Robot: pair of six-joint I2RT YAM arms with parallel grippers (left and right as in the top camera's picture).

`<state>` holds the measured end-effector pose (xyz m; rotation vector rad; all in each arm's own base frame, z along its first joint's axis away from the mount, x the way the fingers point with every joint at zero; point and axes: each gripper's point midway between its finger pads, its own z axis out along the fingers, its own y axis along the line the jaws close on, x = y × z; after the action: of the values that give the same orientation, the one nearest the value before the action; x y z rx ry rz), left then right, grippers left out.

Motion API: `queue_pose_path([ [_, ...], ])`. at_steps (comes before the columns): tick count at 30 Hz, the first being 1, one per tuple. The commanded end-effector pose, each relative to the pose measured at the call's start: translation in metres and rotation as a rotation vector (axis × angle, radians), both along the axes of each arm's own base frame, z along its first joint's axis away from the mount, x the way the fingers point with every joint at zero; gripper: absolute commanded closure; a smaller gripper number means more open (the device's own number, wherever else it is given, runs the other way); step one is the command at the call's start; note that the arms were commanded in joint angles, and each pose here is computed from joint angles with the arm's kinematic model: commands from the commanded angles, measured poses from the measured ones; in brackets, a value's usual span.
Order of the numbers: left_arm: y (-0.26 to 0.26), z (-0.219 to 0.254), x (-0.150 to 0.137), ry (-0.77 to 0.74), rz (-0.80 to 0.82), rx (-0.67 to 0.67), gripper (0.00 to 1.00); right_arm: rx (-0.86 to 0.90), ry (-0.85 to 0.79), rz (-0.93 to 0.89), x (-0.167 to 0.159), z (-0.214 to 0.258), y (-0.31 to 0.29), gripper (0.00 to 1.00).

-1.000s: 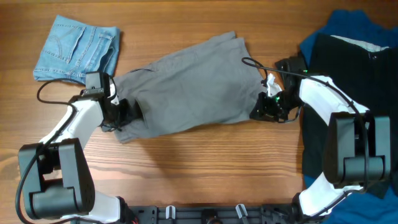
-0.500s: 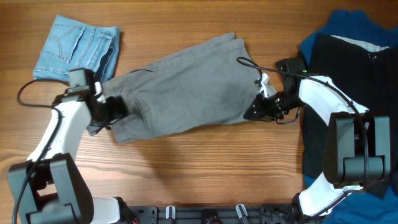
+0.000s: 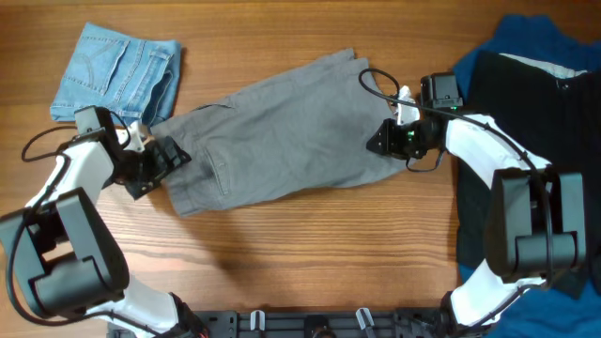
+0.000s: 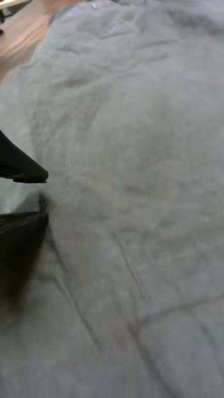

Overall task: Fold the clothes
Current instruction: 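Grasp the shorts' left side with left gripper and right side with right, then lift the left side with the left gripper and fold it over rightward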

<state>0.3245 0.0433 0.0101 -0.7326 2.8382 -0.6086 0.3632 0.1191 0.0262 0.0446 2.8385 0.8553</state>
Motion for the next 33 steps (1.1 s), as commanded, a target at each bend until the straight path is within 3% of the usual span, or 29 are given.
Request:
queue_pose_path([
  [1, -0.029, -0.041, -0.029, 0.101, -0.11, -0.102, 0.2, -0.024, 0.04, -0.023, -0.002, -0.01, -0.002, 0.8],
  [9, -0.047, -0.037, -0.03, 0.097, -0.238, -0.083, 0.96, -0.024, 0.041, -0.025, -0.002, -0.01, -0.002, 0.8],
  [13, -0.008, -0.001, -0.019, 0.223, -0.159, 0.045, 0.96, -0.024, 0.046, -0.026, -0.003, -0.01, -0.002, 0.81],
  [16, 0.012, 0.059, 0.003, 0.233, -0.16, 0.128, 0.96, -0.025, 0.053, -0.026, -0.005, -0.011, -0.002, 0.82],
  [21, 0.011, 0.164, 0.043, 0.086, -0.187, 0.212, 0.96, -0.029, 0.094, -0.026, -0.014, -0.013, -0.003, 0.82],
  [24, -0.011, 0.202, 0.062, -0.031, -0.24, 0.249, 0.96, -0.029, 0.099, -0.026, -0.015, -0.013, -0.003, 0.82],
  [29, -0.062, 0.211, 0.1, -0.157, -0.249, 0.247, 0.96, -0.03, 0.1, -0.026, -0.015, -0.013, -0.003, 0.82],
  [33, -0.134, 0.191, 0.118, -0.176, -0.328, 0.214, 0.96, -0.03, 0.1, -0.026, -0.015, -0.013, -0.003, 0.81],
])
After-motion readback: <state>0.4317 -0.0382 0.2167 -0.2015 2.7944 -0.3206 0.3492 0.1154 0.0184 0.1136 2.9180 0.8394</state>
